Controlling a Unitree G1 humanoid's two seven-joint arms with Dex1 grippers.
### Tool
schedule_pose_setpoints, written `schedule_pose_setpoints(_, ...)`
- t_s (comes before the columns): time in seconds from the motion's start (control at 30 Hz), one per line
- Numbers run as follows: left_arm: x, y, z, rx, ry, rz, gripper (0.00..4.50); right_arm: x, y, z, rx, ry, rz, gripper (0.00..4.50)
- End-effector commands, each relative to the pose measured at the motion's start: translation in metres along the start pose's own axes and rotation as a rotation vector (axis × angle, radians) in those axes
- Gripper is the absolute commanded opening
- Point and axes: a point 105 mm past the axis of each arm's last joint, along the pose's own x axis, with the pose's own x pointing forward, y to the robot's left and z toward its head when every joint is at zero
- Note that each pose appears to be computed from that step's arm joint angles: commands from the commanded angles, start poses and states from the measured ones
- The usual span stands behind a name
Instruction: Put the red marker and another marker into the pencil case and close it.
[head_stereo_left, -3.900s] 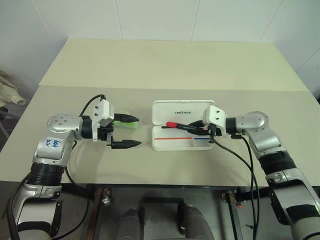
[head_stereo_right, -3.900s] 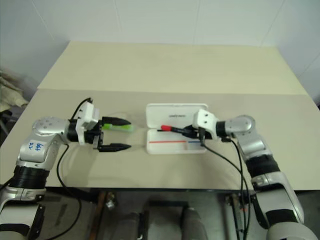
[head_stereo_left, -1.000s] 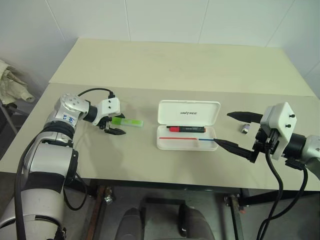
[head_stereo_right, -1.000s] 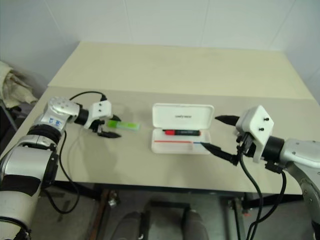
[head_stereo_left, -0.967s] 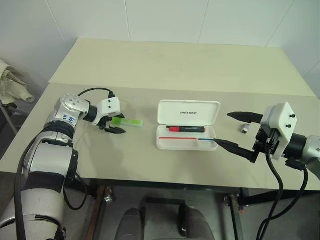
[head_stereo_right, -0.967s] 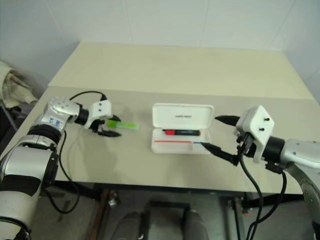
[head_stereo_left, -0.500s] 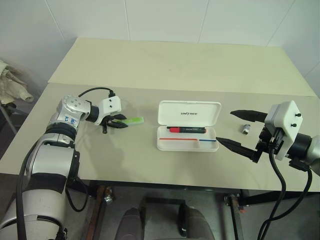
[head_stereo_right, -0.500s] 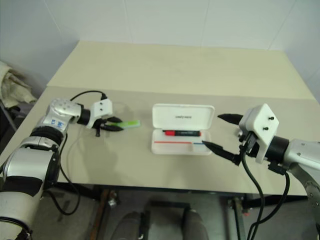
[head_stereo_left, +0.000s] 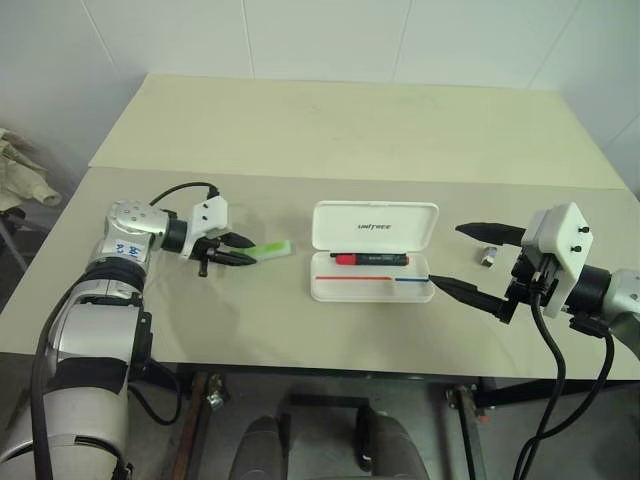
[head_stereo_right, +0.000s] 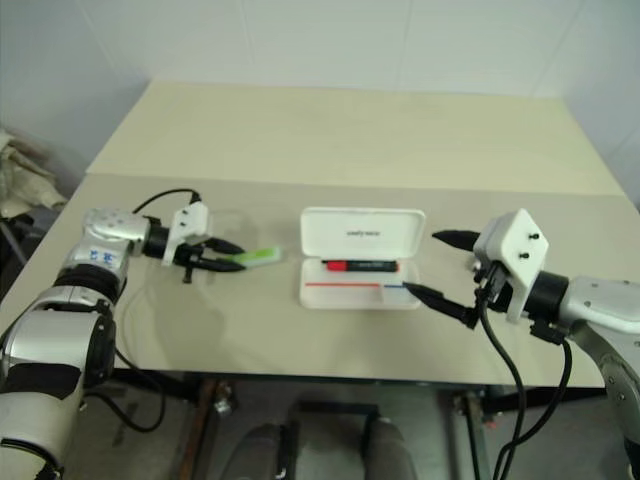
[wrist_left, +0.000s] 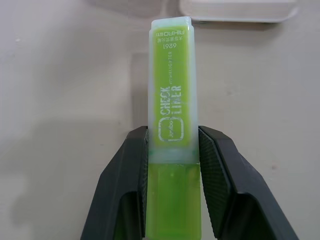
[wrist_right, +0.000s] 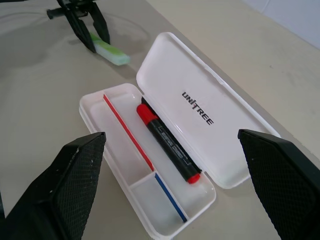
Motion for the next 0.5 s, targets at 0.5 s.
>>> schedule_pose_setpoints(0.5, 0.008, -0.026, 0.072, 0.095, -0.234, -0.145, 1.09, 0.007, 0.004, -0.006, -0.007, -0.024, 0.025, 4.5)
